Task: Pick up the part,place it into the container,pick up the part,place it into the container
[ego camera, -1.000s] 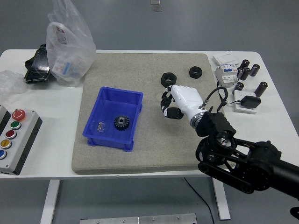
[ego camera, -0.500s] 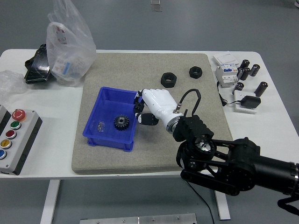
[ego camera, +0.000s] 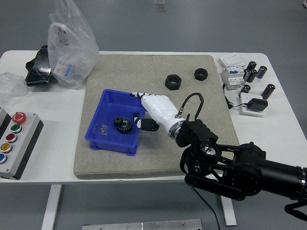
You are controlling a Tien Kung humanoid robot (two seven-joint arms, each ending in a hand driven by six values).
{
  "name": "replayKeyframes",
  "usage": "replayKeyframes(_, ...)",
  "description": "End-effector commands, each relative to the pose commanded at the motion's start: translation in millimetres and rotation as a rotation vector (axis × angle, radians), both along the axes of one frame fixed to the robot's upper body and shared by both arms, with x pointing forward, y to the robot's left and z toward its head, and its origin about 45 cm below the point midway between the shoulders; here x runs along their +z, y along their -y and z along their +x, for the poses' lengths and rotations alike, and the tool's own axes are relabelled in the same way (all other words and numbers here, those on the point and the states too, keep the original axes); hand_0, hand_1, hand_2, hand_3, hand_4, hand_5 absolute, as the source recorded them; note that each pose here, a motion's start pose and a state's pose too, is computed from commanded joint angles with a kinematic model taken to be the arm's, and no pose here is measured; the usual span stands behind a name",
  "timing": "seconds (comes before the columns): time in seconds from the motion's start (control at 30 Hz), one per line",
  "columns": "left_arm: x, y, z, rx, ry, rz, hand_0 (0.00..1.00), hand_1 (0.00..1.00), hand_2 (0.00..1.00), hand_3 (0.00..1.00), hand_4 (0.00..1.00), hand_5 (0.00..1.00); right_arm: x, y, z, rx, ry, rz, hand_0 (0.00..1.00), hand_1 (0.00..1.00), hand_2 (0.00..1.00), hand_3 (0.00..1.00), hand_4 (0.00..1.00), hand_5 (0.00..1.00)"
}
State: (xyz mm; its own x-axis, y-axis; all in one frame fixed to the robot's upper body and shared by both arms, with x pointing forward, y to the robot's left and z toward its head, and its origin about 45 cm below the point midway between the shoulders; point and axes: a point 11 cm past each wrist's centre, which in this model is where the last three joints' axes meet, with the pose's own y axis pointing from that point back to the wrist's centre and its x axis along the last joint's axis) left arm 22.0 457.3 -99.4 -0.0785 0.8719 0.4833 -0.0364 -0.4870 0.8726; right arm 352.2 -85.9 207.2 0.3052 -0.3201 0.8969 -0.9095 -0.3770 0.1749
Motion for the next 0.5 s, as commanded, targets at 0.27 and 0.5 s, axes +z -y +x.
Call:
replayKeyframes(0.27, -0.7, 1.5, -1.6, 0.002, 0.001, -0.002, 0.627, 0.563, 0.554, 0.612, 0.686, 0.277, 8.8, 62.3, 11.4, -0.196, 0.030, 0.281, 0.554, 0.742, 0.776, 0.839, 0.551, 0.244)
replayKeyframes(0.5, -0.4, 0.5, -2.9, 0.003, 0.002, 0.002, 0.627, 0.563, 0.554, 0.611, 0.685, 0.277, 10.9, 119.5, 9.1, -0.345, 0.047, 0.581, 0.549, 0.711, 0.743, 0.766, 0.595, 0.251)
